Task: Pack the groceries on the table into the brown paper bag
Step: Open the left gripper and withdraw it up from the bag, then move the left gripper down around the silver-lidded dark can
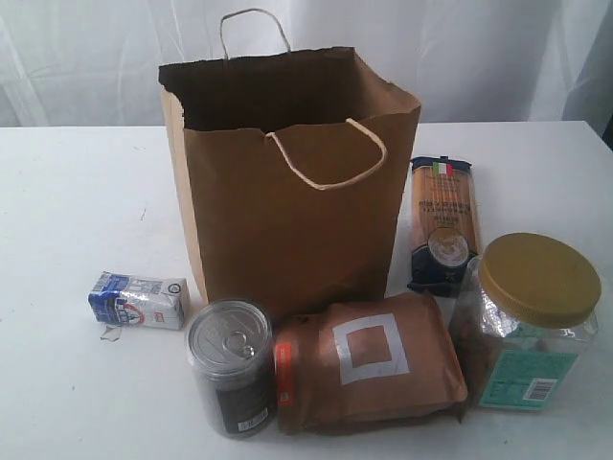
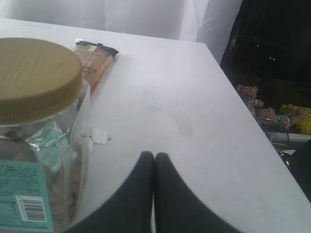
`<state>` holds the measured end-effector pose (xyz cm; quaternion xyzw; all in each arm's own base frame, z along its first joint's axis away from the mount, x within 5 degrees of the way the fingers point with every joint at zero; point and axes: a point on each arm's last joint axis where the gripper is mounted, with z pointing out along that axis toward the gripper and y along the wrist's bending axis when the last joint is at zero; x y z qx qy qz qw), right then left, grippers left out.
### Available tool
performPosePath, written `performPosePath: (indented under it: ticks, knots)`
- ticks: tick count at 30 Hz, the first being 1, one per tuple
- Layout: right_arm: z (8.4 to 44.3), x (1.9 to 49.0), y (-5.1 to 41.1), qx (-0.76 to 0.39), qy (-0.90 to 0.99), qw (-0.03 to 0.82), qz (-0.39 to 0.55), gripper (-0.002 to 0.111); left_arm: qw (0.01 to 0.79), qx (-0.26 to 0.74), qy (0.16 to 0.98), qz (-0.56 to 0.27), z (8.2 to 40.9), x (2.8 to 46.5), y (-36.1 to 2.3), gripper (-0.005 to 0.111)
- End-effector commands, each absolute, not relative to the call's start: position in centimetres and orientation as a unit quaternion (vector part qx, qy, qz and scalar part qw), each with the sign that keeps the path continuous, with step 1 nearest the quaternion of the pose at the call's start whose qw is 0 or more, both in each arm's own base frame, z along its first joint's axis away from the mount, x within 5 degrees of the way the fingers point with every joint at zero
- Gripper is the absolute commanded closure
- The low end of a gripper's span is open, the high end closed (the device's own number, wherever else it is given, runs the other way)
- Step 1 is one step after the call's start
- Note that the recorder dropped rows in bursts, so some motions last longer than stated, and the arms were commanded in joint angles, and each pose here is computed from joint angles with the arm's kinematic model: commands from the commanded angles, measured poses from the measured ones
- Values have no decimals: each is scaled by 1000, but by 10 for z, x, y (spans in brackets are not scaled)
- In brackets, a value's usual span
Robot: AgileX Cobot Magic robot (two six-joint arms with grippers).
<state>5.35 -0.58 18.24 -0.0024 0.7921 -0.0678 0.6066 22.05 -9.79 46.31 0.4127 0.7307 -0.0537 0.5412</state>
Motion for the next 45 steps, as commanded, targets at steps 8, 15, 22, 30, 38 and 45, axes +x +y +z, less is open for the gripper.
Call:
performPosePath:
  ticks: [8,15,22,30,38,45]
  knots:
    - [183,53,-6,-3,789,610,-69,108,408,377,826,-100,461,147,-74,38]
    - [183,53,-6,-3,789,610,-69,108,349,368,844,-174,419,133,-80,38]
    - [183,53,-6,-3,789,610,-69,108,335,362,834,-249,353,144,-96,38]
    - [183,53,-6,-3,789,610,-69,108,402,388,767,-316,310,147,-110,29]
    - [183,53,-6,-3,789,610,-69,108,375,404,771,-320,273,157,-115,24]
    - [183,53,-6,-3,789,610,-69,108,384,437,738,-342,265,165,-124,24]
